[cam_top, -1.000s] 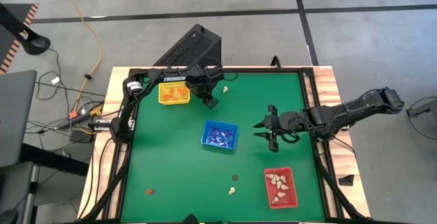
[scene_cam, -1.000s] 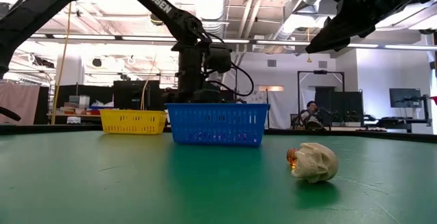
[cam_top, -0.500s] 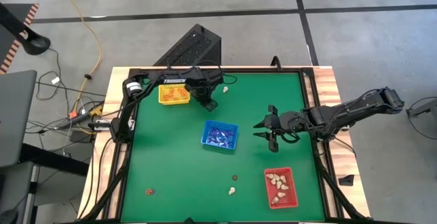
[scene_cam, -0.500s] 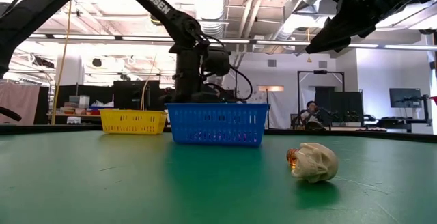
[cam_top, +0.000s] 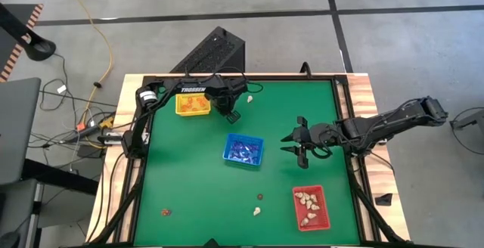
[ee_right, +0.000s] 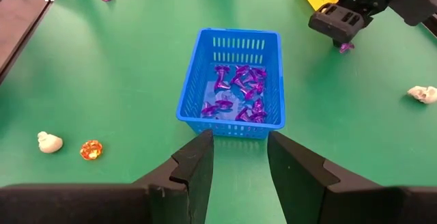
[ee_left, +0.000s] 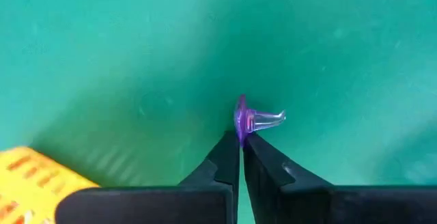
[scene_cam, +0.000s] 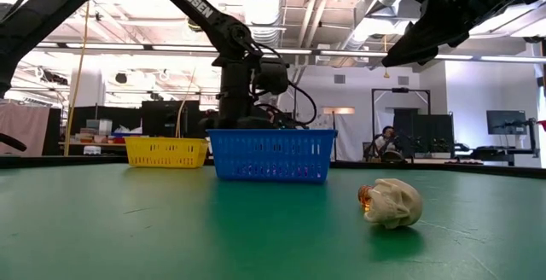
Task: Sort Halloween decoration
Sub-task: Put the witch hat toy into the blue bin
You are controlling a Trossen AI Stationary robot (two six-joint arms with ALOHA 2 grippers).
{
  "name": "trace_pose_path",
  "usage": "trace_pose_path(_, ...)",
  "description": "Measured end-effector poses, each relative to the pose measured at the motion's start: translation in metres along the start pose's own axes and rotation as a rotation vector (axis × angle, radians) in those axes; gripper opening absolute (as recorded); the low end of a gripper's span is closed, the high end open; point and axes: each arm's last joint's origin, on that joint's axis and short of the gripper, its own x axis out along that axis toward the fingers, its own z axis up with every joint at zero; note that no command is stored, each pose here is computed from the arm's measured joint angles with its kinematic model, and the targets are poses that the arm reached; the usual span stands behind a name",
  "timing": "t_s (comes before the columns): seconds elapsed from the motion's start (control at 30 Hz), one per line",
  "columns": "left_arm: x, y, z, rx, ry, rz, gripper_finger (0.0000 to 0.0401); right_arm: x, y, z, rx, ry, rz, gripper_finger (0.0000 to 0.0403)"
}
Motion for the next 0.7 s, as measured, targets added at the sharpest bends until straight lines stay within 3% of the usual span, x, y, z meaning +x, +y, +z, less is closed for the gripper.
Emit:
trace_pose_path(0.23,-0.020,-0.012,0.015,0.071,-0.075,-0.027,0.0001,0.000,0.000,0.000,-0.001,0.000,0.000,0.0169)
trace_pose_path(0.37,-0.046,-0.032,0.016,0.168,-0.096,-0.042,0.0001,0.000,0.000,0.000,0.000,0.000,0.000,0.0169)
trace_pose_path(0.5,-0.087,-0.065,-0.002,0.302,-0.175,-0.068,0.0000,0.000,0.000,0.000,0.000,0.000,-0.001,0.0169)
trace_pose_path(0.7,-0.139,-0.118,-0.049,0.454,-0.303,-0.118,0.0000,0.000,0.000,0.002,-0.003,-0.016,-0.001,0.0169)
